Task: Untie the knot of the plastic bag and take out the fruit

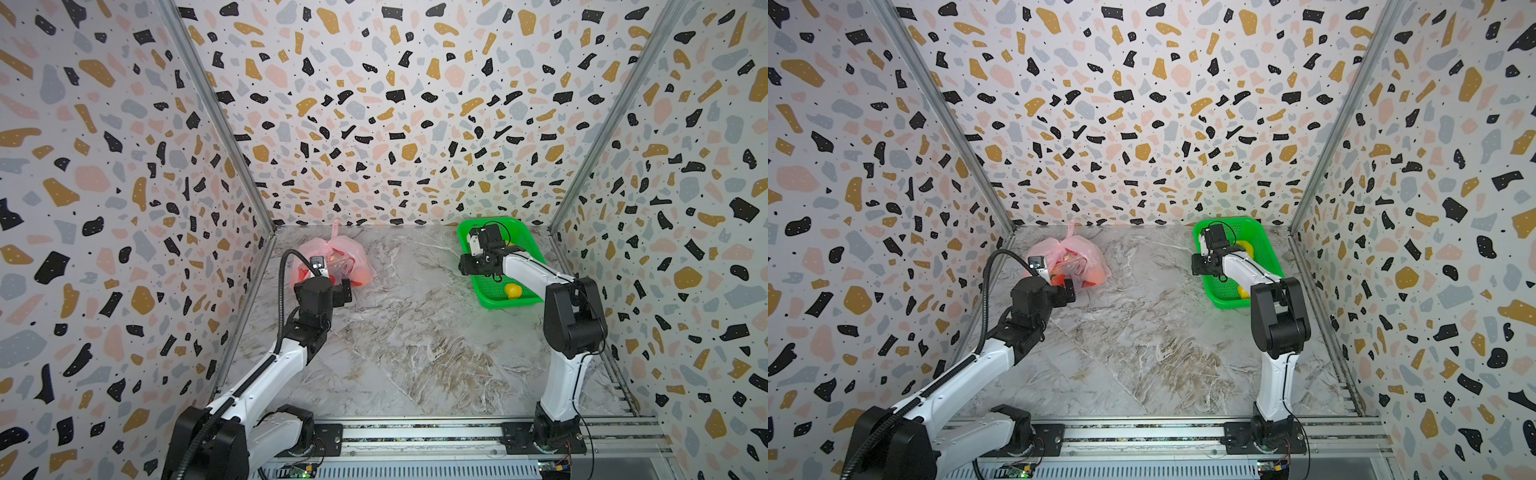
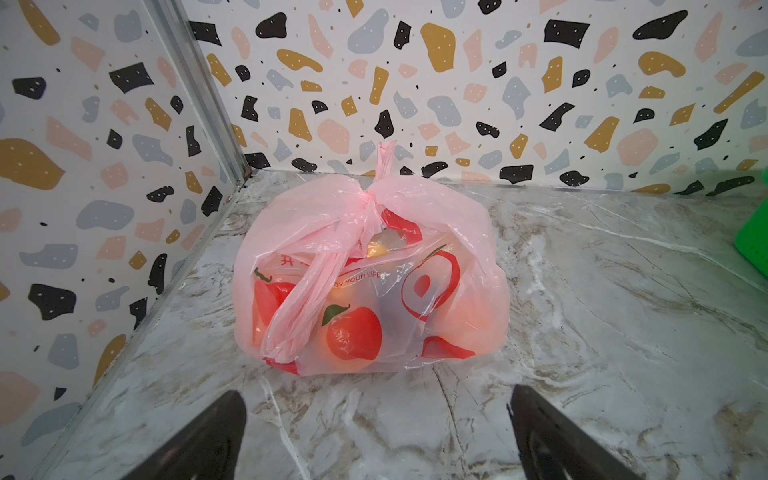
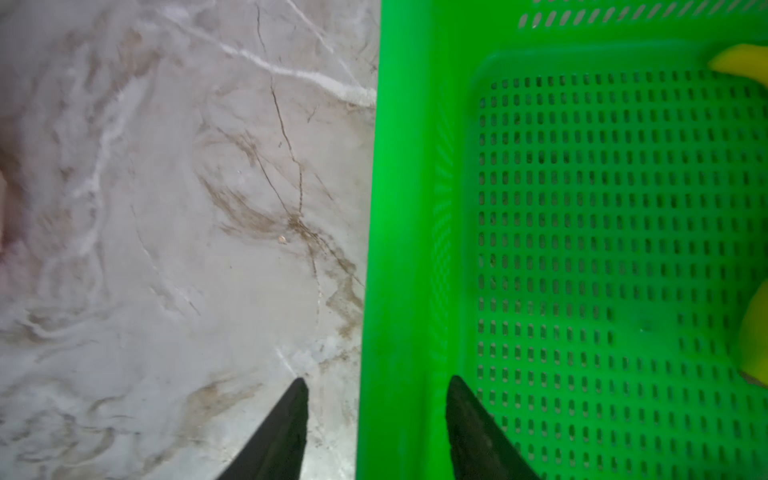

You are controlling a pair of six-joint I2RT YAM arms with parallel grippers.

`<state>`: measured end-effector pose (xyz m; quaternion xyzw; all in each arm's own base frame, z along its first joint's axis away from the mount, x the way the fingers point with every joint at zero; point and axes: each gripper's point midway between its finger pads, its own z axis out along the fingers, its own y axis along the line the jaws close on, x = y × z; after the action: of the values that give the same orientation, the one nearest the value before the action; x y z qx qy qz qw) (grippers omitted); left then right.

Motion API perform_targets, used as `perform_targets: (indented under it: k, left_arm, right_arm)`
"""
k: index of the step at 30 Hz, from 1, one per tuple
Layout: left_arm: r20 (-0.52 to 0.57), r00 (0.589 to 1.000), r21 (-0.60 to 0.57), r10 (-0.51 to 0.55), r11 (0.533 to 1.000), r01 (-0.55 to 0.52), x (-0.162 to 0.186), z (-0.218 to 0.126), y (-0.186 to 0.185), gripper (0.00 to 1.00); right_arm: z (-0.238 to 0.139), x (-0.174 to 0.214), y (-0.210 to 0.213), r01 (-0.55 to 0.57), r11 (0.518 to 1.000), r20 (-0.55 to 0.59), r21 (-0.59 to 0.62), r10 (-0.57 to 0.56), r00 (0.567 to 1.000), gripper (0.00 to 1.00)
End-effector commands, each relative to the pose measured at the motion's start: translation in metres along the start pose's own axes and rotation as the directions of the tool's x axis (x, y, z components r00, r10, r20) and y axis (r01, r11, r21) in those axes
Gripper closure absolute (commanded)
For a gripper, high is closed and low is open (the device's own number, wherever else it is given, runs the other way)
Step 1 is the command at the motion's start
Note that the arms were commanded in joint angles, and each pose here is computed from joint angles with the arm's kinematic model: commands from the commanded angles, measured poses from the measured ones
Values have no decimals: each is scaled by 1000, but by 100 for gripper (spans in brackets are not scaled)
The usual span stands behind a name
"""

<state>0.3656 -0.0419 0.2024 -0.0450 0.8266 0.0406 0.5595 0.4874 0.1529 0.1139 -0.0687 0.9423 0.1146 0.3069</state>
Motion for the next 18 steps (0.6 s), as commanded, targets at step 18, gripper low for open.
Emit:
perform_targets:
  k: [18]
  left_arm:
    - [-245,968,-192,-61,981,13,-63,105,103,3]
  right_arm:
    - [-121,7,66,117,977,152,-177,-91,984,26]
